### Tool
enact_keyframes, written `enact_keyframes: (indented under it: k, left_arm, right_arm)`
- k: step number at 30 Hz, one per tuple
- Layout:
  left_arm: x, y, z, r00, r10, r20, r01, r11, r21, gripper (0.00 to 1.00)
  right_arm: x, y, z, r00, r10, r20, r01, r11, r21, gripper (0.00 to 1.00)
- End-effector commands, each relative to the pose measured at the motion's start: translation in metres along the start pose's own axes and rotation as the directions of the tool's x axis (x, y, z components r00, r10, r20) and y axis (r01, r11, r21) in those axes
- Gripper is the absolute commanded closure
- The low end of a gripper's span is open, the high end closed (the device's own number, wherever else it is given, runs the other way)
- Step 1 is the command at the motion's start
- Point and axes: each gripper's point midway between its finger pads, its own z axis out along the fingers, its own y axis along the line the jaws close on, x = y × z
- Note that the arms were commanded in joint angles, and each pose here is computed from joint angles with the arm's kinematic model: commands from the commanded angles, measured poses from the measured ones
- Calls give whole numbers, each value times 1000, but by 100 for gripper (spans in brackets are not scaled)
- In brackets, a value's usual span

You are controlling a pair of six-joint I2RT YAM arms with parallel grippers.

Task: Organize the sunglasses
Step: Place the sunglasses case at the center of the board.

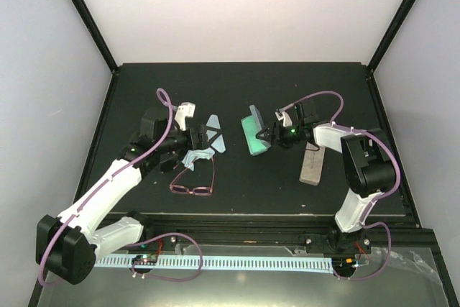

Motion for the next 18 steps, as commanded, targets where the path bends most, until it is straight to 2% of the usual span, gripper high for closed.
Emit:
enact_keyframes:
  k: [1, 4, 7, 18]
  left_arm:
    - [-5, -1, 3, 1000, 18, -7, -18, 1000, 8, 1]
    - [-4, -1, 6, 1000, 10, -25, -10, 1000, 11, 1]
    - [-1, 0, 7, 999, 1, -47, -1, 1000, 11, 1]
    - [3, 4, 8, 998, 2, -61, -2, 1000, -5, 1]
  right_arm:
    - [-2, 2, 1, 997, -75, -6, 75, 996, -49, 29]
    - [-2, -6, 2, 998, -67, -3, 67, 997, -27, 15]
    - [-5, -7, -1, 996, -87, 18, 87, 996, 8, 5]
    - [-15, -14, -19, 991, -122, 63, 111, 981, 160, 2]
